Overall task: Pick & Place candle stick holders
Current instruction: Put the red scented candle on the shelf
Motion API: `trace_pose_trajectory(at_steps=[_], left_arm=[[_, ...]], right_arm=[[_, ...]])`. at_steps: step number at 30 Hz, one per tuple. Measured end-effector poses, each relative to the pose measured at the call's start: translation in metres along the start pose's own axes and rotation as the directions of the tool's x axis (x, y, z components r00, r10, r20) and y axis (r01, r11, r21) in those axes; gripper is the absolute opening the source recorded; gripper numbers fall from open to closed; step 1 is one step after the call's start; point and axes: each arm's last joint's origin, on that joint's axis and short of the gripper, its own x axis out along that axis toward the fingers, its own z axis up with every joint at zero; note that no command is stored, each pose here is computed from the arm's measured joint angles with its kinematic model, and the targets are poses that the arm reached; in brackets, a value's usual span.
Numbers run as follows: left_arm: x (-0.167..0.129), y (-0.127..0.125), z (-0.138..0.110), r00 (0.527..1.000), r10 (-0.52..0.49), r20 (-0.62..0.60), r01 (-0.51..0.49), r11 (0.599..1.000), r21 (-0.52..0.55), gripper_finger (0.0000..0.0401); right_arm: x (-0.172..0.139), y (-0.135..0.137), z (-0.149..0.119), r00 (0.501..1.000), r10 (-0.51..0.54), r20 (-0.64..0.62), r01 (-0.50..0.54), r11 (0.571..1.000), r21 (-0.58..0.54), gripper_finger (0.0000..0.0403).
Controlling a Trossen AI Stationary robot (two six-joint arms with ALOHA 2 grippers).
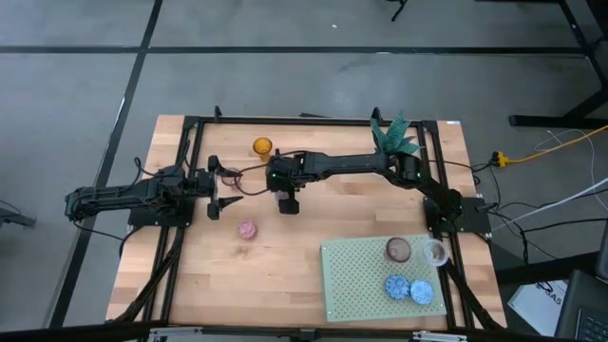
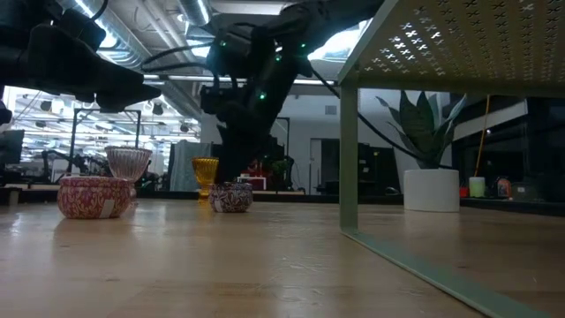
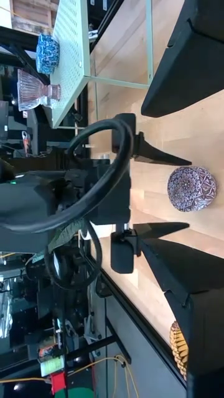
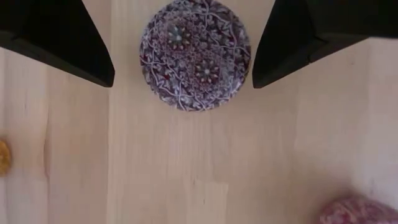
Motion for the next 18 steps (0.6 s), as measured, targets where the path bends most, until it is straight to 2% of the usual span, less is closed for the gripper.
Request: trace_pose_trajectory(at_steps=[11,14,18], left_arm=[[0.0,0.0,0.0,1.0,-0.002,0.0,0.002,1.0,0.0,0.0334],[0.0,0.0,0.0,1.0,-0.002,0.001,0.002,1.0,0.0,0.0334],[0.0,0.0,0.0,1.0,-0.002,0.0,0.002,1.0,0.0,0.0334]], right_arm=[[0.014,0.008,-0.005,0.999,0.018,-0.037,-0.018,1.0,-0.007,0.0376],[0.014,0.009,-0.005,0.999,0.011,-0.04,-0.011,1.0,-0.014,0.0349],[0.014,0.009,-0.006,0.999,-0.002,-0.053,0.001,1.0,-0.017,0.0292]])
